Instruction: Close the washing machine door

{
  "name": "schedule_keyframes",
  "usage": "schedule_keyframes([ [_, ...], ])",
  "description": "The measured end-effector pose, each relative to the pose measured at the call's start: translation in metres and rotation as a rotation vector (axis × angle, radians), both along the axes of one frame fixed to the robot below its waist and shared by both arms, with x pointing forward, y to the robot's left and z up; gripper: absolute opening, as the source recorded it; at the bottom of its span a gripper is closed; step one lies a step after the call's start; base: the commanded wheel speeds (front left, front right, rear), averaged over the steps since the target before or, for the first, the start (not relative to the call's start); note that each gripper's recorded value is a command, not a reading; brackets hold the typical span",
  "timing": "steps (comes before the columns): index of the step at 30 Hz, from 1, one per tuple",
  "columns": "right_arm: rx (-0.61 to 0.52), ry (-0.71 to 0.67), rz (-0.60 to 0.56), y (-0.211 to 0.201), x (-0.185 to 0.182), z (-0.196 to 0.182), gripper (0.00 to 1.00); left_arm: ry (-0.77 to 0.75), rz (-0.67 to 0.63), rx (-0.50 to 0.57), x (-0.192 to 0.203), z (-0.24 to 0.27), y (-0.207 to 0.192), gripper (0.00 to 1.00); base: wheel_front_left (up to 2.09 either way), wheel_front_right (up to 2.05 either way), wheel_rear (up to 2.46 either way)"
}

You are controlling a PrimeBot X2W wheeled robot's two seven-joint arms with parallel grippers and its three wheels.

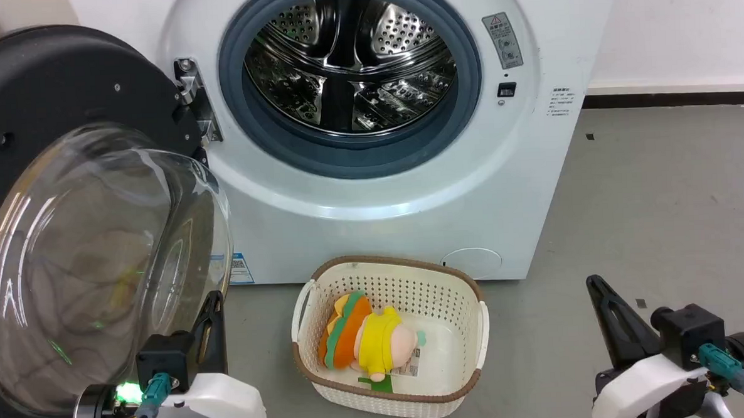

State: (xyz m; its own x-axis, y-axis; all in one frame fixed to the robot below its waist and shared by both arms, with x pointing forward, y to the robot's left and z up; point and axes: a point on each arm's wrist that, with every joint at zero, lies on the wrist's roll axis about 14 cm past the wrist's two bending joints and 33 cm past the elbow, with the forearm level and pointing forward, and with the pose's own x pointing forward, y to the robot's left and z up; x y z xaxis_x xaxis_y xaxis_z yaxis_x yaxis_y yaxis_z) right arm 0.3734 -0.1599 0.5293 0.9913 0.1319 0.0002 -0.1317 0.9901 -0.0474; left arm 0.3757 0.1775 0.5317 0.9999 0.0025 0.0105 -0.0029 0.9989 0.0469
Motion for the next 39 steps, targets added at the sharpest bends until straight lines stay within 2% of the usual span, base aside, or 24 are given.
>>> schedule_keyframes([
  [20, 0.0, 0.0, 0.0, 0.0, 0.0, 0.0, 0.0, 0.0, 0.0, 0.0, 0.0, 0.0, 0.0, 0.0, 0.0, 0.0, 0.0],
  [21, 0.0, 0.0, 0.0, 0.0001, 0.0, 0.0, 1.0, 0.0, 0.0, 0.0, 0.0, 0.0, 0.0, 1.0, 0.0, 0.0, 0.0],
  [34, 0.013, -0.007, -0.01, -0.0036, 0.0005, 0.0004, 1.0, -0.007, 0.003, 0.0, 0.0002, 0.0001, -0.0017, 1.0, 0.0, 0.0, 0.0],
  [35, 0.014, -0.008, -0.012, -0.0042, 0.0006, 0.0006, 1.0, -0.007, 0.003, 0.0, 0.0001, 0.0, -0.0019, 0.66, 0.0, 0.0, 0.0],
  [36, 0.016, -0.011, -0.013, -0.0047, 0.0007, 0.0009, 1.0, -0.011, 0.005, 0.0, 0.0001, 0.0004, -0.0018, 0.0, 0.0, 0.0, 0.0],
  [39, 0.024, -0.015, -0.016, -0.0058, 0.0013, 0.0015, 1.0, -0.015, 0.01, 0.0, -0.0002, 0.0009, -0.0015, 0.0, 0.0, 0.0, 0.0],
])
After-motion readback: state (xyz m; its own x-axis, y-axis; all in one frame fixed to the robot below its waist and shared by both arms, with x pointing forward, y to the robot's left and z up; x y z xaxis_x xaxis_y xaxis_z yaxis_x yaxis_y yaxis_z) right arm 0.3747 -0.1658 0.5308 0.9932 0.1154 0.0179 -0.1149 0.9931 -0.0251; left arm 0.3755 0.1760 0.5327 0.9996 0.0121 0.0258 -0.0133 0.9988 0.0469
